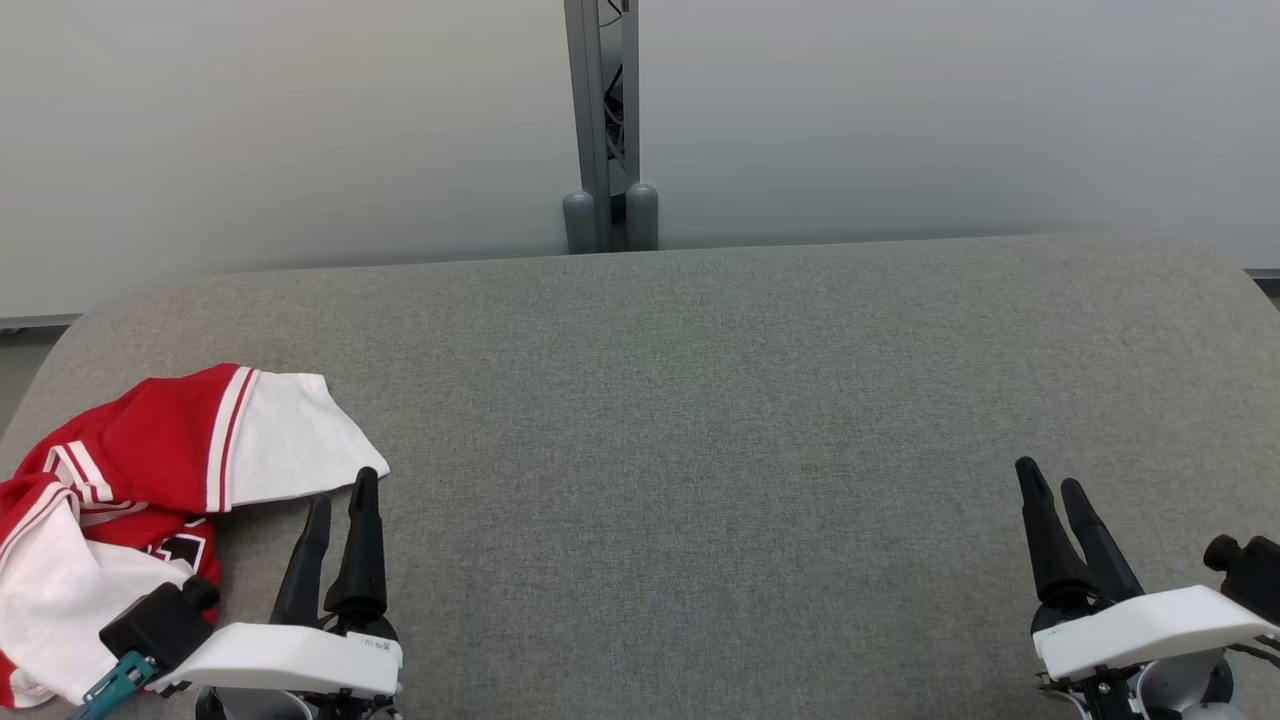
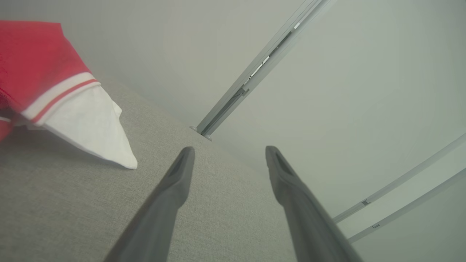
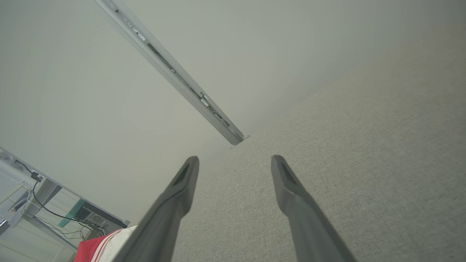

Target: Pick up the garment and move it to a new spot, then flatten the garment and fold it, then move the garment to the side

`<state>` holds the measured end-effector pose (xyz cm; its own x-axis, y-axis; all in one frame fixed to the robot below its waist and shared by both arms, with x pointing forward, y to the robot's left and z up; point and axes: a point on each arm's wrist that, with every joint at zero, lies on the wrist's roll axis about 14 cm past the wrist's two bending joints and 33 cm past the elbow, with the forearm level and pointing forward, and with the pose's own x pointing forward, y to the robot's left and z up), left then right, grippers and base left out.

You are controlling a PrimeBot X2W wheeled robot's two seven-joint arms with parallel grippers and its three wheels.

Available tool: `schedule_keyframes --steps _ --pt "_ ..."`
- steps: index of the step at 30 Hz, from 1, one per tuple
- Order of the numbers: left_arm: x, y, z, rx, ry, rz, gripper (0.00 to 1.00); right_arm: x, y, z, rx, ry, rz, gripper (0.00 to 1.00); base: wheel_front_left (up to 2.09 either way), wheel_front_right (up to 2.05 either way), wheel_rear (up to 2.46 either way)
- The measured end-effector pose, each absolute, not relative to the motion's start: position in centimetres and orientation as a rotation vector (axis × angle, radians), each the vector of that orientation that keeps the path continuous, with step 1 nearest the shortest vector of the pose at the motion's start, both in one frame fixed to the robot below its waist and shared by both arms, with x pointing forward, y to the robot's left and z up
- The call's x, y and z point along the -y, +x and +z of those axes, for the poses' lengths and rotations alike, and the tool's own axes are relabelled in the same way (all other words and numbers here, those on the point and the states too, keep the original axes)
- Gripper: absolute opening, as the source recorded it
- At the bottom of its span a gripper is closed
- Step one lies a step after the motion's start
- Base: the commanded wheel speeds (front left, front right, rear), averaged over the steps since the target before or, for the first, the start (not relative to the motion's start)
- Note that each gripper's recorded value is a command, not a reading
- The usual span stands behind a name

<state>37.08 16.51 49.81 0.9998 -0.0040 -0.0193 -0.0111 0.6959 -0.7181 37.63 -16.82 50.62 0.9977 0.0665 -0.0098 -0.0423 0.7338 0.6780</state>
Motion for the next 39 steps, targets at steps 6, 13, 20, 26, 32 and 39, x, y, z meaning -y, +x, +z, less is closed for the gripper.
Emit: schedule_keyframes --steps 6,13,20,26,32,39 --pt "-16.6 36.8 49.8 -0.014 -0.733 0.009 1.0 16.6 37.6 51.1 -0.012 0.677 0.07 1.0 0.0 0.0 0.0" --pt "-16.4 36.7 50.1 -0.001 -0.647 -0.001 1.0 16.0 37.5 51.6 0.009 0.585 0.094 1.0 0.0 0.0 0.0" --pt "-16.3 36.5 50.6 0.021 -0.566 -0.007 1.0 15.2 37.3 52.2 0.033 0.513 0.121 1.0 0.0 0.0 0.0" --pt "-16.2 36.4 51.1 0.04 -0.493 -0.016 1.0 14.8 37.2 52.6 0.057 0.455 0.137 1.0 0.0 0.0 0.0" --pt "-15.9 36.2 51.5 0.057 -0.429 -0.028 1.0 14.3 36.9 53.1 0.079 0.402 0.154 1.0 0.0 0.0 0.0" --pt "-15.6 36.0 51.8 0.075 -0.361 -0.04 1.0 13.7 36.6 53.5 0.1 0.337 0.177 1.0 0.0 0.0 0.0"
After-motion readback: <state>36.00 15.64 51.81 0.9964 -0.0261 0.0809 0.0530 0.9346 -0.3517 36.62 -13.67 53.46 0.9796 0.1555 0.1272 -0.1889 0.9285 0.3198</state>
